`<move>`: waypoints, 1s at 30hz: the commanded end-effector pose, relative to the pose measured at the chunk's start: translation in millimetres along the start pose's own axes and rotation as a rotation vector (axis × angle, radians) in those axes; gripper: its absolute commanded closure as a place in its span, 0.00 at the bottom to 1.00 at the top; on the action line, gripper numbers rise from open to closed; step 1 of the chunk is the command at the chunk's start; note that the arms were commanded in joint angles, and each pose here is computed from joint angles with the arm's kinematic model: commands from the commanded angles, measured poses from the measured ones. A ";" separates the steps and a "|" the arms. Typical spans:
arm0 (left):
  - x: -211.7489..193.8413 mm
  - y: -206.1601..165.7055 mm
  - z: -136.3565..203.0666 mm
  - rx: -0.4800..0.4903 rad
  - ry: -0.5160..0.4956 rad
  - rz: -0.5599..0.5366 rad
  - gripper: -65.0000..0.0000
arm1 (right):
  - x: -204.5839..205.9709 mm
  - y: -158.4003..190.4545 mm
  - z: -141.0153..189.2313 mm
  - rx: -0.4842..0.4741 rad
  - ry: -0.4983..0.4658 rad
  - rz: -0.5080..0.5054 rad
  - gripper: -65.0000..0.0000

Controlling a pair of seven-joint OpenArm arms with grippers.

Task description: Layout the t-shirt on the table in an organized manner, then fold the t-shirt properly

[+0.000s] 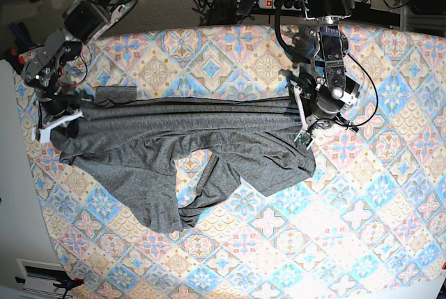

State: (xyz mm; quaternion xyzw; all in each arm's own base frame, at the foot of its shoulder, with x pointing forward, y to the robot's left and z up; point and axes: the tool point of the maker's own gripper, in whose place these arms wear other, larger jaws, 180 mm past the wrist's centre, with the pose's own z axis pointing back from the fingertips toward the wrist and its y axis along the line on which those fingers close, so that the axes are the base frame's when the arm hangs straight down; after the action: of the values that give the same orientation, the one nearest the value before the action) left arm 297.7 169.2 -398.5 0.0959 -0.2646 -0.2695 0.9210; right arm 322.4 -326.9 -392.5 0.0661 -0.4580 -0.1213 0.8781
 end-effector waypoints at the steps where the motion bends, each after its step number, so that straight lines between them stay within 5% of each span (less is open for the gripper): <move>1: 8.1 10.3 4.2 0.034 -0.021 -0.001 1.00 | 10.8 -6.5 2.8 -0.011 -0.031 0.005 1.00; 4: 6.5 10.8 4.2 0.035 -0.012 -0.001 1.00 | 9.8 -6.5 2.5 -0.010 -0.029 0.003 1.00; 7: -0.1 4.7 3.6 0.023 -0.005 -0.005 1.00 | 11.2 -6.5 4.0 -0.011 -0.032 0.011 0.79; 12: -1.1 -11.0 2.7 -0.007 0.000 -0.067 0.84 | 11.0 -6.3 4.3 -0.009 -0.032 0.014 0.55; 19: 1.8 -16.3 3.0 -0.016 -0.007 -0.083 0.83 | 15.7 -7.9 6.5 -0.015 -0.049 0.016 0.53; 25: 22.3 -4.7 22.2 0.034 -0.082 -0.085 0.83 | 89.9 -2.2 39.1 -0.061 -0.278 0.147 0.53; 30: 33.8 3.5 35.1 0.070 -0.126 -0.085 0.83 | 92.0 -3.0 62.4 -0.099 -0.298 0.220 0.53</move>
State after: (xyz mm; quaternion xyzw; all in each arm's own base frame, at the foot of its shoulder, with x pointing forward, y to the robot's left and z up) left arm 297.1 152.9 -364.6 0.1180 -0.3072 -0.3085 0.8925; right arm 319.2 -349.4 -298.1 -0.0372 -0.5661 -0.0574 0.8215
